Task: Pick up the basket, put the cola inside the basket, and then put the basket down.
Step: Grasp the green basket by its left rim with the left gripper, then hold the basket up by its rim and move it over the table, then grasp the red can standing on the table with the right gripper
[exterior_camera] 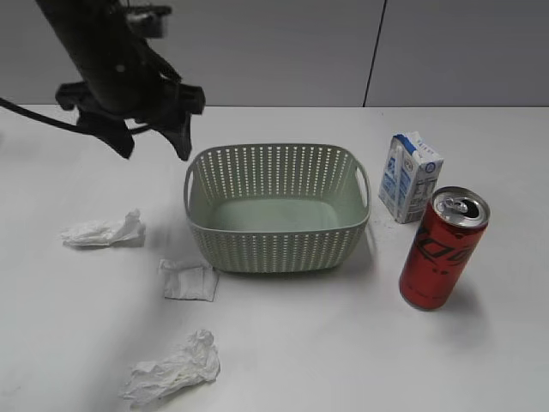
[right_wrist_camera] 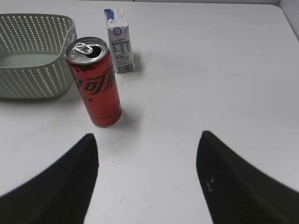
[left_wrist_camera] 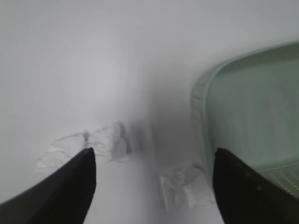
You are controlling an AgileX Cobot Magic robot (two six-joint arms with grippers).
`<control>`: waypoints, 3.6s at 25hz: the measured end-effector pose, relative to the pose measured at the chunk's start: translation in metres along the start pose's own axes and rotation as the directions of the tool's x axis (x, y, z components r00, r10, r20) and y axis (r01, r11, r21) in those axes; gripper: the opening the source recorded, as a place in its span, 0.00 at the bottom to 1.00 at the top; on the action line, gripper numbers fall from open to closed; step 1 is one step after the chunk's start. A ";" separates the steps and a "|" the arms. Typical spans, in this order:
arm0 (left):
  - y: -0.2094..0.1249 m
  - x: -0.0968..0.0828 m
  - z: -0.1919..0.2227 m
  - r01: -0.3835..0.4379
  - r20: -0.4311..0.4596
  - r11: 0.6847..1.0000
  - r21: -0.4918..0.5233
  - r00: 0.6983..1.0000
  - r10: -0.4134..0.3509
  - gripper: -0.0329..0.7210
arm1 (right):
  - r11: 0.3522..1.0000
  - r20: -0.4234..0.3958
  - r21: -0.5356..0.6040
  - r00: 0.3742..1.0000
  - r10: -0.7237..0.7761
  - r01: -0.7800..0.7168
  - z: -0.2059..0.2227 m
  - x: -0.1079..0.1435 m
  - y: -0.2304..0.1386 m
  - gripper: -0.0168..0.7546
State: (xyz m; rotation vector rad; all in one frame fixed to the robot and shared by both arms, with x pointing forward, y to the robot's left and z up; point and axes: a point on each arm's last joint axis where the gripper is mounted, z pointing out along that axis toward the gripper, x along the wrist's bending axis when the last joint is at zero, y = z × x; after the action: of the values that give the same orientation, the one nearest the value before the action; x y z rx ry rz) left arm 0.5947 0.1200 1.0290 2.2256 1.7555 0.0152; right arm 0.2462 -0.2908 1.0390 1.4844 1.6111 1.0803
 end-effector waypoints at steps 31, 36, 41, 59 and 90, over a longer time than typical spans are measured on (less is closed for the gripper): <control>-0.001 -0.022 0.109 0.192 -0.068 0.965 0.178 0.981 -0.182 0.60 | 1.000 0.001 0.000 1.000 -0.001 0.001 0.000 0.000 0.000 0.67; 0.000 -0.023 0.107 0.194 -0.062 0.965 0.178 0.981 -0.186 0.28 | 1.000 0.001 0.000 1.000 -0.001 0.001 0.000 0.000 0.000 0.67; 0.001 -0.026 0.098 0.201 -0.040 0.966 0.164 0.979 -0.198 0.05 | 1.000 0.001 0.000 1.000 -0.001 0.001 0.000 0.000 0.000 0.64; -0.016 -0.020 0.054 0.201 -0.029 0.972 0.121 0.980 -0.199 0.05 | 0.995 -0.034 0.099 0.999 0.028 -0.025 -0.005 0.005 0.063 0.69; -0.023 -0.017 0.071 0.167 -0.001 0.983 0.079 0.986 -0.168 0.05 | 0.617 -0.048 0.786 0.999 -0.012 0.046 0.250 0.081 0.131 0.86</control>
State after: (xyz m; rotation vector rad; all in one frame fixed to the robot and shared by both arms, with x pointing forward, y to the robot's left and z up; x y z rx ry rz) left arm 0.5828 0.0925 0.9591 2.1203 1.9663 -0.0991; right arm 0.5168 -0.1788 1.0571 1.9613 2.2936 0.3276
